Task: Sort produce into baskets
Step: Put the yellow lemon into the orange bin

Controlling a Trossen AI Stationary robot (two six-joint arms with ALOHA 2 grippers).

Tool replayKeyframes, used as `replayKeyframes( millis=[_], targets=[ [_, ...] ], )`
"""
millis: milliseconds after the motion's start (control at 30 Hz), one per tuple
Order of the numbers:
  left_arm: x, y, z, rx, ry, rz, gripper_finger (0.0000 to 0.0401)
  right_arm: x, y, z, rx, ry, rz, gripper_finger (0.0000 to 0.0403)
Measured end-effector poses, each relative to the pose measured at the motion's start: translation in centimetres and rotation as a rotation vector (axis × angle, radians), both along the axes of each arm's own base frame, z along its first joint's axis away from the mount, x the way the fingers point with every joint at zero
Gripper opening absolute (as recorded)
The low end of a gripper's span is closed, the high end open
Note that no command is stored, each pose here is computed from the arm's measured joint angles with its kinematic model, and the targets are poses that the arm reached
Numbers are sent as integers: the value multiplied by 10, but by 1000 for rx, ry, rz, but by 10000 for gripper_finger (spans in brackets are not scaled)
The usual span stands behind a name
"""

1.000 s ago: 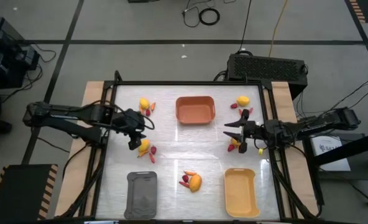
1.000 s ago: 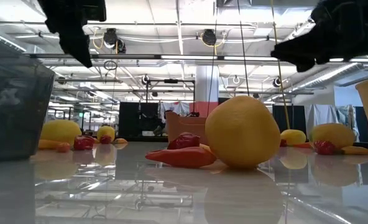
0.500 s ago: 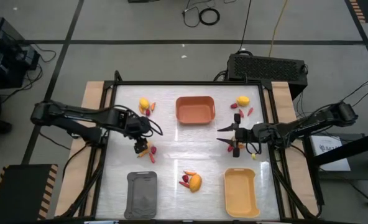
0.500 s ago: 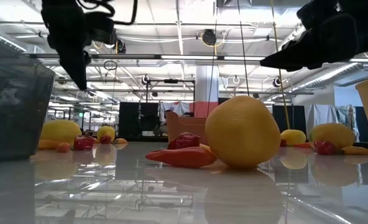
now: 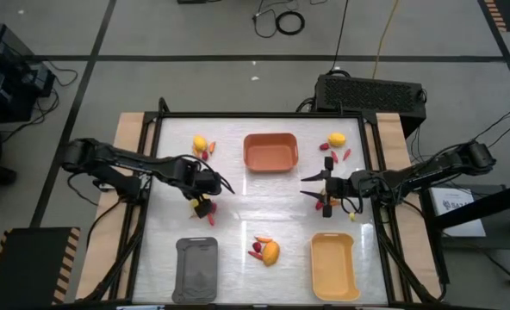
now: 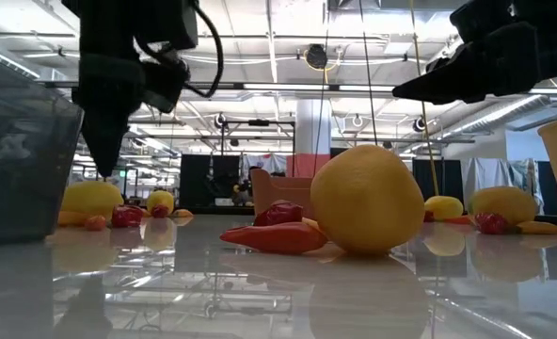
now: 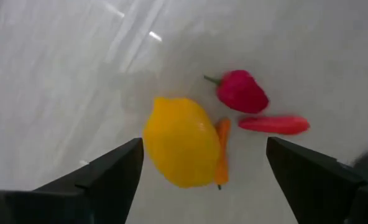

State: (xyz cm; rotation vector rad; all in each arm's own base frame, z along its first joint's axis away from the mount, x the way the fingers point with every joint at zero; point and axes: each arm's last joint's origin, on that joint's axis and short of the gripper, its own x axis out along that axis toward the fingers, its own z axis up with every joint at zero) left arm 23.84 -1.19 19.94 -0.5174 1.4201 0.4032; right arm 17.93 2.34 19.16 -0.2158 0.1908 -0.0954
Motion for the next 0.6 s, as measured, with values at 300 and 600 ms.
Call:
replayKeyframes(
  millis=[300, 600],
  targets=[
    [-11, 1, -19, 8, 72, 117, 347, 0, -1, 0, -1, 4, -6, 157],
    [-13, 1, -34, 30, 30, 136, 347, -2, -4, -6, -35, 64, -106, 157]
  ],
)
